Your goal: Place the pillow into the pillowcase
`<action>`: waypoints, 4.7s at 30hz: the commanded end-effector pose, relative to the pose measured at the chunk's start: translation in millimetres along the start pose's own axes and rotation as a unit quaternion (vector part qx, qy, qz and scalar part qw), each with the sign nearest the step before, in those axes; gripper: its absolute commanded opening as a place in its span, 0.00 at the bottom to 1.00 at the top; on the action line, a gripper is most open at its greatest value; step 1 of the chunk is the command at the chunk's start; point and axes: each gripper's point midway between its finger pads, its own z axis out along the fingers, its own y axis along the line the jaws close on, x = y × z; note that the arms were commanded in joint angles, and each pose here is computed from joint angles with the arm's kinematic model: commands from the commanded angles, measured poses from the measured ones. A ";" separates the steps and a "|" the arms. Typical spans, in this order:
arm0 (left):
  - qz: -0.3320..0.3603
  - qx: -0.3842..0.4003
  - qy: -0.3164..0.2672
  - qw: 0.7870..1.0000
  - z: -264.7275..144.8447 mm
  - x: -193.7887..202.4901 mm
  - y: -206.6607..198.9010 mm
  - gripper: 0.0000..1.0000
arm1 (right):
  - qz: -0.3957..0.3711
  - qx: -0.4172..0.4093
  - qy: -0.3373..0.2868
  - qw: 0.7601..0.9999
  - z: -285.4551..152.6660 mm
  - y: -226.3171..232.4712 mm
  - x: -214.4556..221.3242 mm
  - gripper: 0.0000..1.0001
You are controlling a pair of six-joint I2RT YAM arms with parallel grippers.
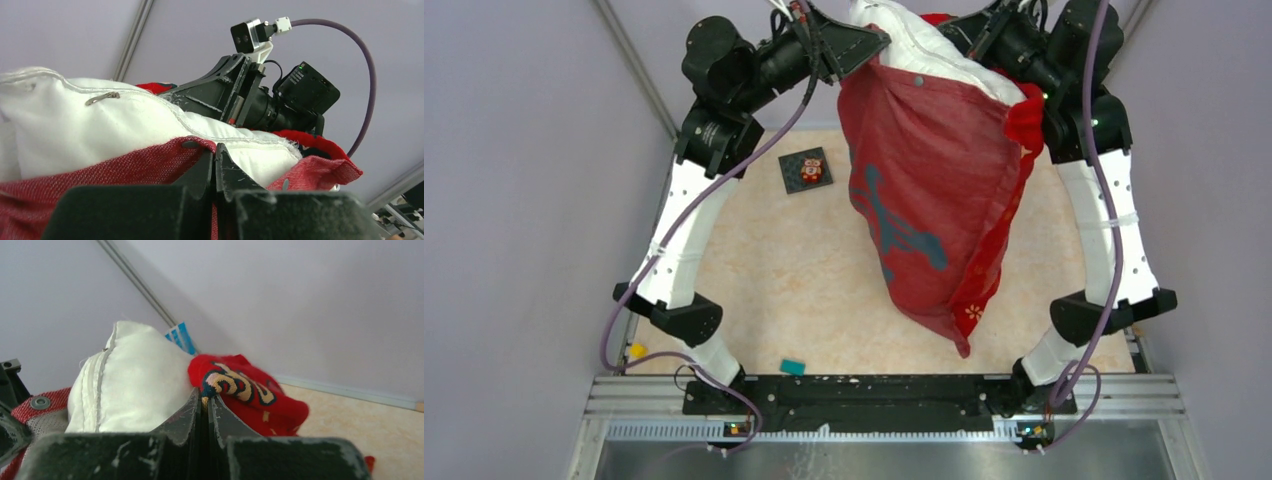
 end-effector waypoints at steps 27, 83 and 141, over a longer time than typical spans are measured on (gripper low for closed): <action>-0.072 -0.046 0.059 0.995 9.8 21.3 85.9 0.00 | -0.060 -0.033 -0.203 0.977 -50.4 33.8 -124.5 0.00; -0.247 -0.415 0.074 0.872 -251.3 243.7 288.8 0.84 | -0.136 0.187 0.263 0.937 -35.8 -62.7 233.1 0.73; -0.139 -0.648 0.135 0.736 -370.2 259.8 334.1 0.00 | -0.043 0.393 0.236 0.888 -126.5 -239.2 256.5 0.78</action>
